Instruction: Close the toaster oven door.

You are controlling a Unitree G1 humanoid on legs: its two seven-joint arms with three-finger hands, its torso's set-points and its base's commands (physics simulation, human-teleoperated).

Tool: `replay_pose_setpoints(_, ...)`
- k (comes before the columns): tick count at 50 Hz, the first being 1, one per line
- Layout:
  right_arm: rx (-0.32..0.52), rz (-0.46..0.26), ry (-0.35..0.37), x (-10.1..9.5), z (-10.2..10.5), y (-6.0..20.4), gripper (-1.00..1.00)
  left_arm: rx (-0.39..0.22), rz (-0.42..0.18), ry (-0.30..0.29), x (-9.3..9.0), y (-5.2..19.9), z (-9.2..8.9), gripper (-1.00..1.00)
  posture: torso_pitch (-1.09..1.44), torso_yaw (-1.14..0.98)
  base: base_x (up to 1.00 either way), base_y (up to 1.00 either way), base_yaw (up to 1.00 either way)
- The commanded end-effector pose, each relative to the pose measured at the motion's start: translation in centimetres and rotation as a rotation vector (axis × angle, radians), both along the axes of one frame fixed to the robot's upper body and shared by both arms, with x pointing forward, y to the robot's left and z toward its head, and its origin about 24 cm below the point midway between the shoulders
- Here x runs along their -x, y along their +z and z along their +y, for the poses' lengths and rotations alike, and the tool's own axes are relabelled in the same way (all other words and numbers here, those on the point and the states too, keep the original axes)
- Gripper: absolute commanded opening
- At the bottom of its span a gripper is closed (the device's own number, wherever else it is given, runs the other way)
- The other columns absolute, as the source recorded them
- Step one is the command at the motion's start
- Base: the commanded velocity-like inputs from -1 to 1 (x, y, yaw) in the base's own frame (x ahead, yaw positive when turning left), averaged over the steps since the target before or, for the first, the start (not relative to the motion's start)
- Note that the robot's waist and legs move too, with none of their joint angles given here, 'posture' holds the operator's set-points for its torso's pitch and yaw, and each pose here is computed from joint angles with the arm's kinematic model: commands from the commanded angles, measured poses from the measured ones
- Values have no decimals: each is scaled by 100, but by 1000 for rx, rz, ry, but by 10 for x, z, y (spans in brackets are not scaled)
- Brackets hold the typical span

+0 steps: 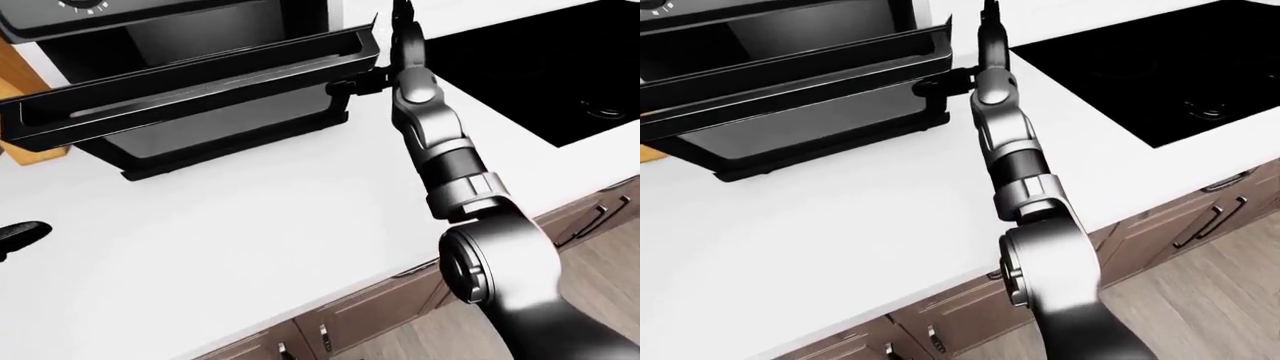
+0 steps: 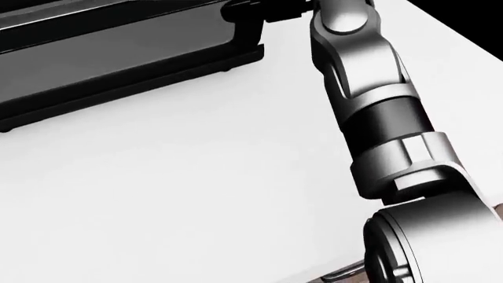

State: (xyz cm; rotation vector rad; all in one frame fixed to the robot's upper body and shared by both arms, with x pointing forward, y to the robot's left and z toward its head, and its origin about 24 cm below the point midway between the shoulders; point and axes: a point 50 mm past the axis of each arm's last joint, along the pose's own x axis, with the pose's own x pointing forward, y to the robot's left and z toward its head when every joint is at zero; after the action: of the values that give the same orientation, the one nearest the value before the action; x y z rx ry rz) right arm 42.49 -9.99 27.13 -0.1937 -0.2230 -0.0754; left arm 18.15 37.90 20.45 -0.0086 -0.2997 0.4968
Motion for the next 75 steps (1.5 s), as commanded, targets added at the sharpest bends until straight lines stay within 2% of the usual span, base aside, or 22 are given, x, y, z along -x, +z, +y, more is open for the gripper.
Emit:
replay_pose_setpoints(1,-2,-112,4,5,4,30,100,-67,-63,5,6,18,-3,100,0,0,0,0,0)
replay_pose_setpoints(10,9,-113,-4,4,1,29,100,-85,-66,-17,12,21,-10,100,0,0,0,0,0)
replay_pose_setpoints(19,20,-116,-10,3,1,30,100,-101,-78,-112,22,30,-42,100,0,0,0,0,0)
replay_pose_setpoints(22,20,-115,-10,3,1,29,100,-105,-80,-122,24,32,-44,100,0,0,0,0,0)
replay_pose_setpoints(30,21,-117,-8,3,1,32,100,-98,-77,-155,26,27,-51,100,0,0,0,0,0)
replay_pose_setpoints(46,22,-125,-2,4,4,38,100,-84,-106,-206,34,35,-64,100,0,0,0,0,0)
replay_pose_setpoints(53,23,-129,-1,4,5,40,100,-77,-105,-262,39,33,-79,100,0,0,0,0,0)
replay_pose_setpoints(65,17,-131,-6,3,4,41,100,-64,-99,-319,43,34,-92,100,0,0,0,0,0)
replay_pose_setpoints(66,17,-131,-6,3,4,41,100,-48,-96,-331,43,33,-93,100,0,0,0,0,0)
replay_pose_setpoints(75,15,-133,-4,3,4,42,100,-39,-70,-413,40,23,-113,100,0,0,0,0,0)
